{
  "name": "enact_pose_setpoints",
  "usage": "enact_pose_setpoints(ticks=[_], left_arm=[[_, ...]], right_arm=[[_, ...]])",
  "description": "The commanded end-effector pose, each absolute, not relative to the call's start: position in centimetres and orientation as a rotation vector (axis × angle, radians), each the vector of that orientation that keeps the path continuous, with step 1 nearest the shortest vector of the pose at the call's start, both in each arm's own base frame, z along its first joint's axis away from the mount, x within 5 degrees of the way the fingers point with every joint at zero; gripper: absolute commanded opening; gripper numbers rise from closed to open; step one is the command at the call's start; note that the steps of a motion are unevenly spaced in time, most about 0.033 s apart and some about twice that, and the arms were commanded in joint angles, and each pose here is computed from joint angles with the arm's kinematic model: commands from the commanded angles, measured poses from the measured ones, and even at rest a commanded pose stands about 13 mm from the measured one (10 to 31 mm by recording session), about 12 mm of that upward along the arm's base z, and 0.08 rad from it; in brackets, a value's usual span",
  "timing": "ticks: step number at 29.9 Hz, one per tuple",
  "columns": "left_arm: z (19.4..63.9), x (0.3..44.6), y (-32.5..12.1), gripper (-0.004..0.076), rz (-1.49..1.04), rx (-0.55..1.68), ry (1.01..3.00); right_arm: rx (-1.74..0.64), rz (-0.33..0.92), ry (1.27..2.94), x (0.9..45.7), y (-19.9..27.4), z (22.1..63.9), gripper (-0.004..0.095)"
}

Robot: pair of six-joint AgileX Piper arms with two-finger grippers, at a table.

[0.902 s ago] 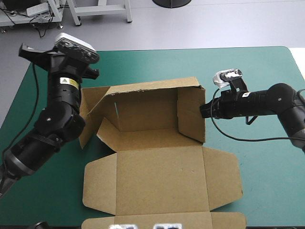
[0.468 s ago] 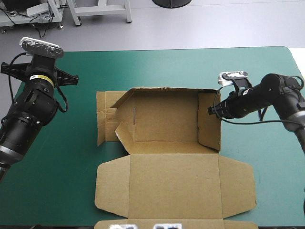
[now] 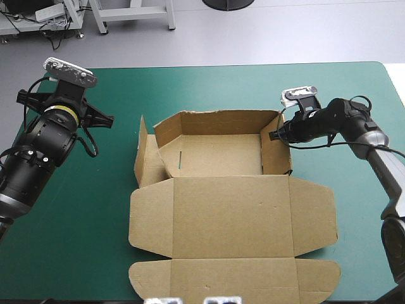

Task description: Fold the box

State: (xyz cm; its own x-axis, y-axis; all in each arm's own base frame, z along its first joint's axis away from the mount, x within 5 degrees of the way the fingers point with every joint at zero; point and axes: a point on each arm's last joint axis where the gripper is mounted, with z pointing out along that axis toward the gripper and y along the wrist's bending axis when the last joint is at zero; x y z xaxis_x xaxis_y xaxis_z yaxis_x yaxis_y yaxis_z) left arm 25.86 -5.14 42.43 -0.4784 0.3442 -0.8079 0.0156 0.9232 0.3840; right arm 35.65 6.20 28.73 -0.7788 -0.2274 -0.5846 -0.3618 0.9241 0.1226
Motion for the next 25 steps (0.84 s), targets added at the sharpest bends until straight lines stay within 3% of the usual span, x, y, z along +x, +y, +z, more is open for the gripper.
enact_pose_setpoints(ticks=[1, 8, 14, 19, 25], left_arm=[[44.6, 25.0, -4.8, -0.001, 0.399, 0.266, 1.944], [44.6, 25.0, -4.8, -0.001, 0.407, 0.277, 1.943], [44.6, 25.0, -4.8, -0.001, 0.409, 0.279, 1.945], [44.6, 25.0, -4.8, -0.001, 0.409, 0.279, 1.945], [44.4, 24.9, -4.8, -0.001, 0.401, 0.272, 1.958]], right_arm=[[-0.467, 0.264, 2.408, 35.4, 6.0, 31.4, 0.0399], [-0.52, 0.285, 2.329, 33.8, 6.2, 37.7, 0.0429], [-0.505, 0.329, 2.277, 29.2, 6.0, 44.1, 0.0426], [-0.458, 0.327, 2.42, 27.2, 5.5, 44.1, 0.0426], [-0.376, 0.345, 2.491, 30.1, 5.7, 41.3, 0.0357]])
